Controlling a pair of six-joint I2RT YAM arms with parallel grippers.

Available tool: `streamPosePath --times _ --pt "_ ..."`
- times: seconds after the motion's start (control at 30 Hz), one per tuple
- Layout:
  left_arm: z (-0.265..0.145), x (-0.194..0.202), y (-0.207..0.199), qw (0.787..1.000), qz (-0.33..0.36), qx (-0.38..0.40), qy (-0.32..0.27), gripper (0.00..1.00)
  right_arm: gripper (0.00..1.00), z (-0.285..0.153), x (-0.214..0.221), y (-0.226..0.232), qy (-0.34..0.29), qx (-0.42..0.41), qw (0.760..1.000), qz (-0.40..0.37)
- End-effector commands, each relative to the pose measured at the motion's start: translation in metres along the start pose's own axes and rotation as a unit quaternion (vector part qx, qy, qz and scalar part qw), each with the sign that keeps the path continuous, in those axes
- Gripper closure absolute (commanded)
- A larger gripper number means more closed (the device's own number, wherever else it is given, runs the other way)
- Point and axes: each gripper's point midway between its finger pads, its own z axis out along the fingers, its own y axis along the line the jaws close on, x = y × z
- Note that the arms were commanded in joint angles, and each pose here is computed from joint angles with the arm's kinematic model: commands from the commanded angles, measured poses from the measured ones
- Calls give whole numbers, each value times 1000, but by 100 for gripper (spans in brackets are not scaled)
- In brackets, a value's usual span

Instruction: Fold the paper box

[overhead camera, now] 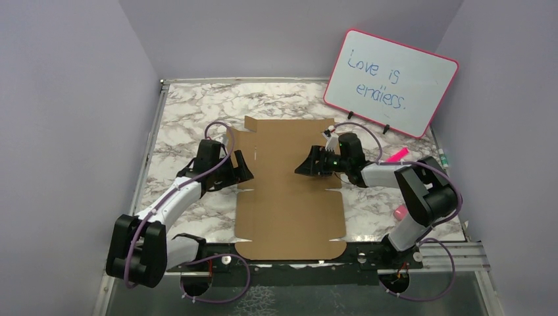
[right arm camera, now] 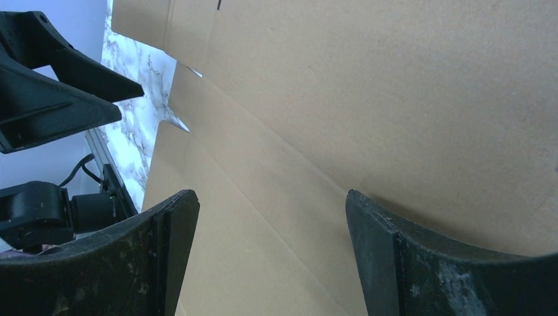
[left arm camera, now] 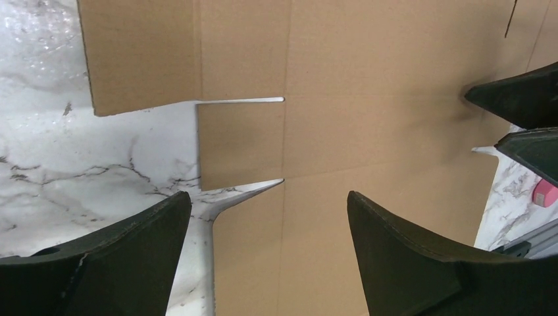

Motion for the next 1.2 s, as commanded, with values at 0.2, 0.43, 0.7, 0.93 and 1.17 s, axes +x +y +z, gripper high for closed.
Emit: streamPosePath --times 0.2,0.43,0.7,0.93,1.17 --pt "15 7 5 1000 -17 12 4 11 12 7 14 -5 9 -15 1000 -2" --pt "24 13 7 999 -26 15 15 10 12 10 22 -12 17 -12 1000 6" --pt "31 20 13 999 -35 5 26 10 13 11 32 -19 24 -6 1000 16" --pt "19 10 -13 997 -43 59 20 15 13 11 35 -21 27 -3 999 18" --pt "1 -7 -38 994 -39 97 -4 23 13 12 36 -22 28 -2 999 20"
